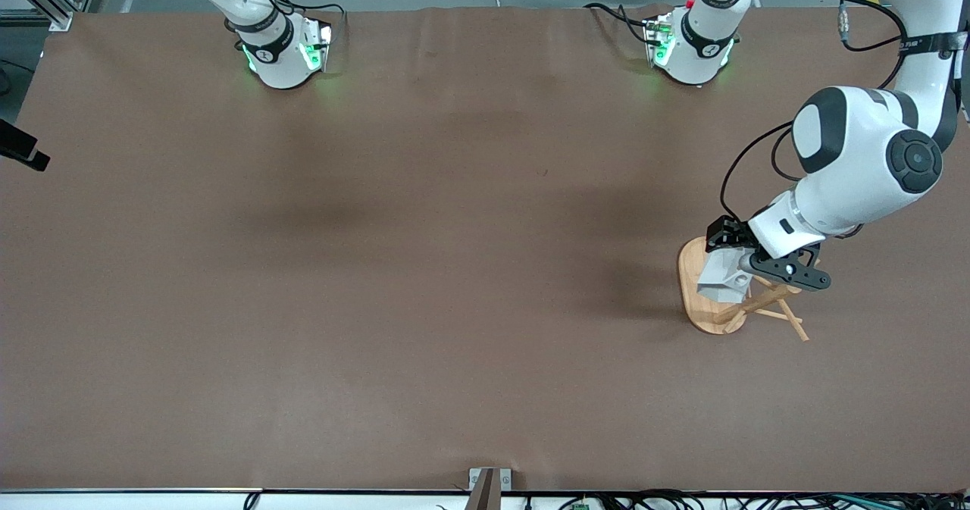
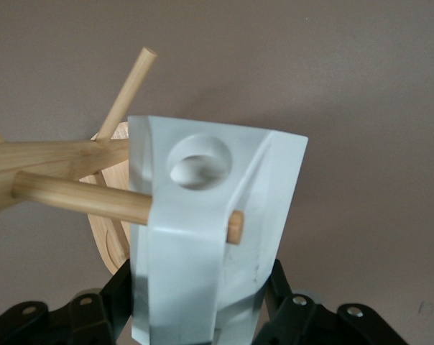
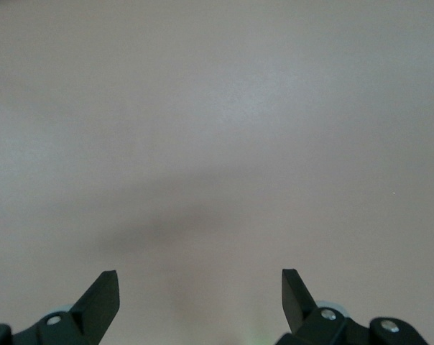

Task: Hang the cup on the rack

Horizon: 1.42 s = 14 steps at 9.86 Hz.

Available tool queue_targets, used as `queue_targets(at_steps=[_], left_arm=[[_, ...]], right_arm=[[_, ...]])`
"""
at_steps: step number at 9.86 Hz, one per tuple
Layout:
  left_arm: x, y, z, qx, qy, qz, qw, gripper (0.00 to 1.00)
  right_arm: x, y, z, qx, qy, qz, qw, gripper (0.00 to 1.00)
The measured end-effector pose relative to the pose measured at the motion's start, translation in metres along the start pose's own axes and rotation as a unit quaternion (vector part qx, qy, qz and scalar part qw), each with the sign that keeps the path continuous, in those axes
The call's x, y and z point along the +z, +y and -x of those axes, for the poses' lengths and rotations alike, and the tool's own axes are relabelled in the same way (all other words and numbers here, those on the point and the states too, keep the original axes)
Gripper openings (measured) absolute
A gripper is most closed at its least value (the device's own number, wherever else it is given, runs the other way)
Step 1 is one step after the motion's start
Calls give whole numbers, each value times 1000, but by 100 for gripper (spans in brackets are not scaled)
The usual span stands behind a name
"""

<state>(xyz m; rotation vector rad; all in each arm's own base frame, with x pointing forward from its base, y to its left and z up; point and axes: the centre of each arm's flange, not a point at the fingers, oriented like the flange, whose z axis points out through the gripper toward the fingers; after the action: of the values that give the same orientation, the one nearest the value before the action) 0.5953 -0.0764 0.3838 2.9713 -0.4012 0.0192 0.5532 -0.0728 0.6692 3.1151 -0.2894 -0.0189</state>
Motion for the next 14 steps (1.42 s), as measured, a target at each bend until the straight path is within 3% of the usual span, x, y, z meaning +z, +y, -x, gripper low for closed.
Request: queue_targets(at_steps=[2,4,8,10,14], left_arm=[[0,-1,0,-1,1,1,1000,77],[-1,0,-1,-9,5,12,1000,99],[-45,8,-3,-79,20,11,997,100],[-90,22,-1,-115,25,-14,993,100],[-189,24,19,-116,31,-53,991,100]], right_arm=[[0,0,0,0,0,0,1000,100],[0,0,0,0,0,0,1000,100],[0,0,0,0,0,0,1000,100],[0,0,0,0,0,0,1000,100],[-1,0,-1,0,4,0,1000,100]])
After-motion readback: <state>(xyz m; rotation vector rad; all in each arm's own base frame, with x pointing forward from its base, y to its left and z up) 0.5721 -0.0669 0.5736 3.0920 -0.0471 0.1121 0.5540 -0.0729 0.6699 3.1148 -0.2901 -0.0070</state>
